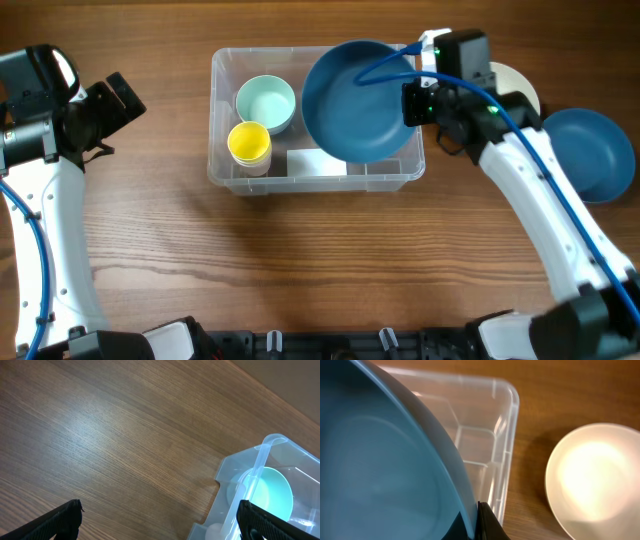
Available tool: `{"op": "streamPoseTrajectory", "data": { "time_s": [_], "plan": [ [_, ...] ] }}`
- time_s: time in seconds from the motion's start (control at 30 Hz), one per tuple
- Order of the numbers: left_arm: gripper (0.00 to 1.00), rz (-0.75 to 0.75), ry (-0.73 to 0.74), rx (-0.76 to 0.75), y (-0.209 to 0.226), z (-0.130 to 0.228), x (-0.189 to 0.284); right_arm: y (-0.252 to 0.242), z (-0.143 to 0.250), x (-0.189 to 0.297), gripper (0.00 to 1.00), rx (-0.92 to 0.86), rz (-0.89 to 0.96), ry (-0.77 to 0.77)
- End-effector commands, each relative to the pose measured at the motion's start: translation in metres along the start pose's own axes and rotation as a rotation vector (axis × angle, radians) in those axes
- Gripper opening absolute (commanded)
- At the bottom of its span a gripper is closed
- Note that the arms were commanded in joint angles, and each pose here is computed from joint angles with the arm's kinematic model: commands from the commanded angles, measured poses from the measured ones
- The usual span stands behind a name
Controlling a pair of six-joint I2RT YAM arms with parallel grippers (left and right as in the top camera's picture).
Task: Pack container
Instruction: 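Lift the teal plate and carry it over the clear box, then lower the teal plate into the box and release it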
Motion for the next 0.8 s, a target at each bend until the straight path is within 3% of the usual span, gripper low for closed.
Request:
{"op": "streamPoseTrajectory", "data": {
  "time_s": [0.0,0.23,0.63,0.73,0.77],
  "plan": [
    [1.0,0.017,-0.024,0.015,-0.002,-0.005,0.009,0.008,-0.001,-0.024,0.04,0.029,0.024,0.027],
    [1.0,0.018,-0.023,0.015,-0.002,-0.005,0.009,0.037,0.011,-0.052,0.04,0.123,-0.007,0.076],
    [1.0,0.018,-0.024,0.015,-0.002,-0.005,0.009,0.036,0.033,-0.083,0.04,0.104,0.019,0.175],
    [1.0,0.017,-0.024,0.015,-0.002,-0.005,0.009,0.037,0.032,-0.083,0.17,0.103,0.018,0.172],
    [1.0,0.017,-0.024,0.015,-0.002,-0.005,0.009,0.037,0.032,-0.083,0.27,0.099,0.016,0.17]
  ]
}}
Point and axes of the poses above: each gripper's point midway between its finger pads, its own x axis back along the fingers, its own y axis along the line the jaws close on, z = x × y, the point moved 4 cm from there along x, back along the fingers, and after that the axes turned 2 degrees about x, right-handed, at the moved point
